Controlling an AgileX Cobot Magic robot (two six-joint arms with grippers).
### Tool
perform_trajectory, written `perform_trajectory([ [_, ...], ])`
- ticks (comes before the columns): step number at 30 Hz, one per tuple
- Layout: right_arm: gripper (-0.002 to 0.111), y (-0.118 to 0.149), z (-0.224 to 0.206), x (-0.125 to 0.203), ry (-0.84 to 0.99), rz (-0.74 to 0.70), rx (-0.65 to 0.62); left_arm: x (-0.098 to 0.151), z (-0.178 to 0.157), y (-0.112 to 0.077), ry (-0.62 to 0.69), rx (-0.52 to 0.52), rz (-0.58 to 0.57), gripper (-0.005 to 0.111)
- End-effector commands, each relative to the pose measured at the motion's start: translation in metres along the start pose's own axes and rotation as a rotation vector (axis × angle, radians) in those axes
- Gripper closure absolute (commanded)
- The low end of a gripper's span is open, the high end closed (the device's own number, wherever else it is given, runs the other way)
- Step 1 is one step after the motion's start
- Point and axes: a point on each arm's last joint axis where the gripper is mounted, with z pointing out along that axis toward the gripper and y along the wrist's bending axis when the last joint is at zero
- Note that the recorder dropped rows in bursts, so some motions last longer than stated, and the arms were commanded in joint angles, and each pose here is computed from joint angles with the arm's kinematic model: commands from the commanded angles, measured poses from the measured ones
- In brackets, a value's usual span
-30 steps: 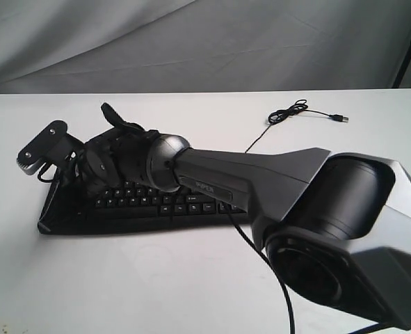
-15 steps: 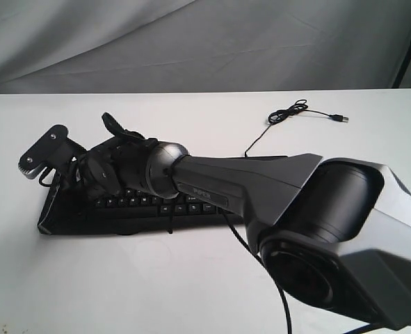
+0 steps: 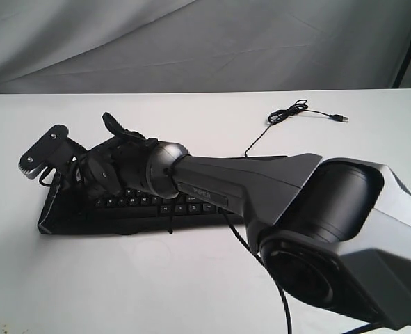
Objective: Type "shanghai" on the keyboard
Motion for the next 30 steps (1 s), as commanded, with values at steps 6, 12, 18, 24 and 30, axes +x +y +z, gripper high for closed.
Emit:
perform_trajectory([
  [6,0.108,-0.015,-0.038,-0.021,0.042,-0.068,0.028,0.001,0.000,0.000,-0.004,0.004,-0.001,0.107],
  [12,0.108,-0.028,-0.069,-0.010,0.168,-0.008,0.030,0.001,0.000,0.000,-0.004,0.004,-0.001,0.107],
  [18,0.108,-0.024,-0.091,0.021,0.147,0.077,0.044,0.001,0.000,0.000,-0.004,0.004,-0.001,0.107],
  [24,0.108,-0.022,-0.096,0.040,0.086,0.113,0.067,0.001,0.000,0.000,-0.004,0.004,-0.001,0.107],
  [30,0.108,-0.027,-0.084,0.050,0.084,0.134,0.077,0.001,0.000,0.000,-0.004,0.004,-0.001,0.107],
])
